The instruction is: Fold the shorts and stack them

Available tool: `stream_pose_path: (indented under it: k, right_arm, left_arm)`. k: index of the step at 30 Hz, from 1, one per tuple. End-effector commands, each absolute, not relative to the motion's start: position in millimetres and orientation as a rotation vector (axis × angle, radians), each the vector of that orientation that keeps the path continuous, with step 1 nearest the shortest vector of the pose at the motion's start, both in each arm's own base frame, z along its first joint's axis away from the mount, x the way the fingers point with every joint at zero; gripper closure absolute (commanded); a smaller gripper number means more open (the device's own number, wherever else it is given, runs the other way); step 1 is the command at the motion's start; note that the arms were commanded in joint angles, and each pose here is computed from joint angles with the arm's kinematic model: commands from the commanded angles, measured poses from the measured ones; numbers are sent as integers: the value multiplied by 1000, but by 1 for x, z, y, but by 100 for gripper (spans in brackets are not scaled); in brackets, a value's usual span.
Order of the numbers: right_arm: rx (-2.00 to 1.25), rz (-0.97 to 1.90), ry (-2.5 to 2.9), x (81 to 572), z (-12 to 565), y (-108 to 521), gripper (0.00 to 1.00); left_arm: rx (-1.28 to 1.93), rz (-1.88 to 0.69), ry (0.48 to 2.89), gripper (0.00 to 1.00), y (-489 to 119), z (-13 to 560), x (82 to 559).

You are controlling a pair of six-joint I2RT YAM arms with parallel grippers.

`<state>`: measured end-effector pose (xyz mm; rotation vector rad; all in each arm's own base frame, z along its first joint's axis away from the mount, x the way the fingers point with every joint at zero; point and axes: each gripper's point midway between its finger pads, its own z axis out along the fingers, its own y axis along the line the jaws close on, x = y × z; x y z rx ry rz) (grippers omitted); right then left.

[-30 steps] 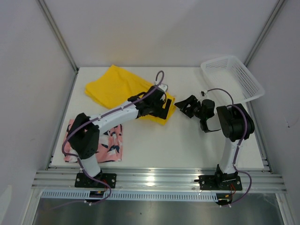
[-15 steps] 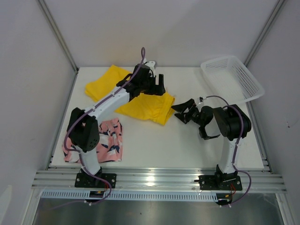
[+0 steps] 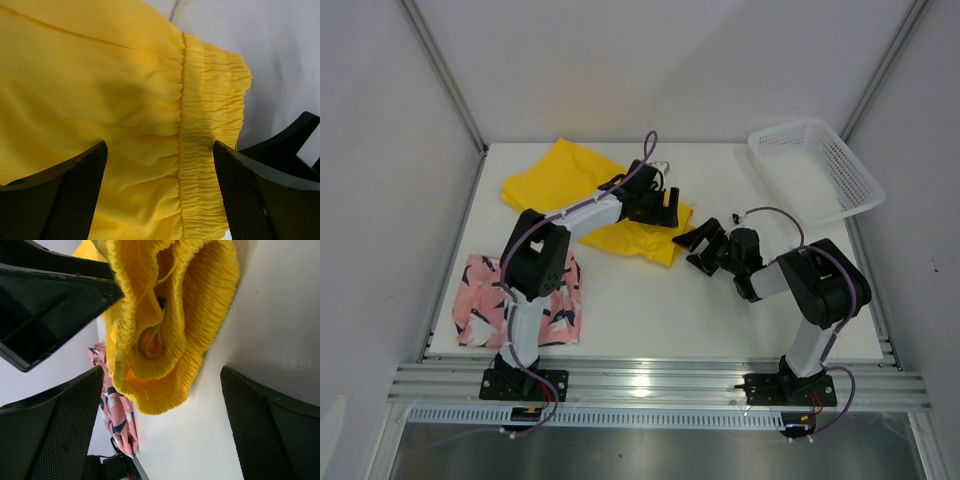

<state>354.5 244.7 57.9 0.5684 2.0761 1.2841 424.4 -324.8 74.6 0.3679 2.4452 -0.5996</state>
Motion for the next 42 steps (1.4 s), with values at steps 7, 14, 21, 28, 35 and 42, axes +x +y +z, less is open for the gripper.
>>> stream_pose_path:
  k: [7, 14, 21, 28, 35, 42]
  right_arm:
    - [675, 1135, 2192, 342, 41, 242, 1]
    - [706, 1146, 2214, 350, 29, 257, 0]
    - [761, 1098, 2237, 357, 19, 260, 1]
    - [778, 1057, 2197, 366, 22, 259, 1]
    - [780, 1185, 2104, 382, 27, 265, 12]
    - [807, 1246, 2063, 391, 18, 263, 34]
  left_arm:
    - [417, -564, 2490, 14, -342, 41, 423]
    - [405, -654, 2500, 14, -345, 35, 410]
    - [367, -753, 2511, 14, -349, 31, 408]
    - [362, -767, 2517, 14, -347, 25, 404]
    - [333, -842, 2508, 14, -352, 24, 396]
    - [303, -919, 2495, 14, -356, 31, 392]
